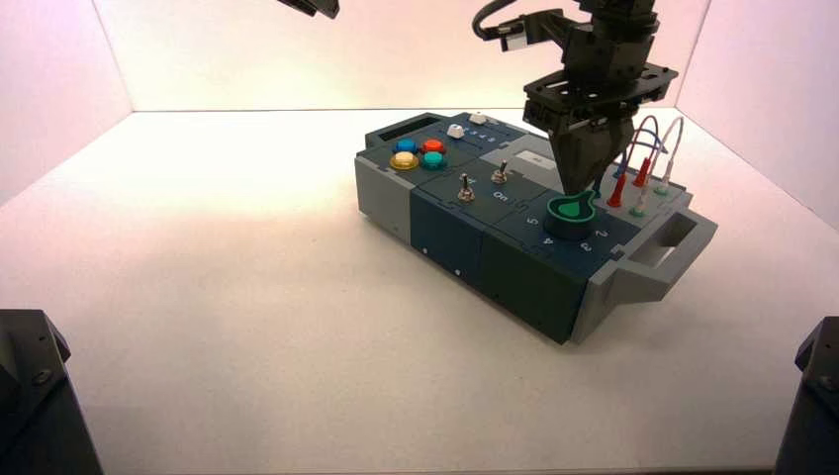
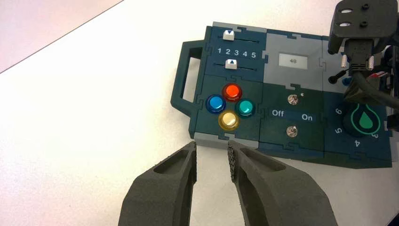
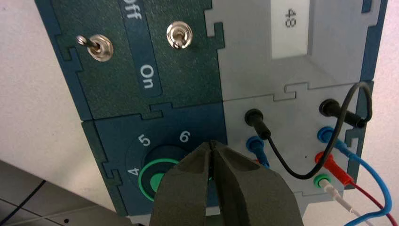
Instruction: Turn the knob to position 2.
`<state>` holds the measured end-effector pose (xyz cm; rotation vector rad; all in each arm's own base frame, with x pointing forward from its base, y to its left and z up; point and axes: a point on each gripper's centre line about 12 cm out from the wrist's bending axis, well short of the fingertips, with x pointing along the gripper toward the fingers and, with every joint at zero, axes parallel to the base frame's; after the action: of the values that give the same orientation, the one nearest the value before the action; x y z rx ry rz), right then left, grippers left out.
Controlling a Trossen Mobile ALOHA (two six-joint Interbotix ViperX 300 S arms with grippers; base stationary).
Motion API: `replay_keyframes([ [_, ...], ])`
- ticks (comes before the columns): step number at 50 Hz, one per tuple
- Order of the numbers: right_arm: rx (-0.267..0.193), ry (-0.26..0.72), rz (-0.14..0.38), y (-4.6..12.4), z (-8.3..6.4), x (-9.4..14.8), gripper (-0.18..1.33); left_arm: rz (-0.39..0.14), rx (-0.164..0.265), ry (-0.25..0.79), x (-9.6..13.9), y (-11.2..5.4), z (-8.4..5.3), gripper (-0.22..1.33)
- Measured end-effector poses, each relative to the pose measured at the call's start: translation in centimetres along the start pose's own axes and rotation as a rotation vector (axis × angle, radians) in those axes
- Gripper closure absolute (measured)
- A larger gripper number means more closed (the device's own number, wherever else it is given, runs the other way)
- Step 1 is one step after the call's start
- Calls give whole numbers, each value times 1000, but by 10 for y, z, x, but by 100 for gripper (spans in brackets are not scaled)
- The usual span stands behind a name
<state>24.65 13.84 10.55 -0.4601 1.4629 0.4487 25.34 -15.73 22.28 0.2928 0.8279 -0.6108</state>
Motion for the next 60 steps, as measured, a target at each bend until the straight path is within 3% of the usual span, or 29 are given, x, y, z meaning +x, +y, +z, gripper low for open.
replay_keyframes([
  [20, 33, 12, -3, -8, -14, -6, 128, 0, 0, 0, 0, 0, 0, 33],
  [60, 38, 58, -2, -6, -36, -6, 128, 1, 2, -15, -6, 0, 2, 33],
])
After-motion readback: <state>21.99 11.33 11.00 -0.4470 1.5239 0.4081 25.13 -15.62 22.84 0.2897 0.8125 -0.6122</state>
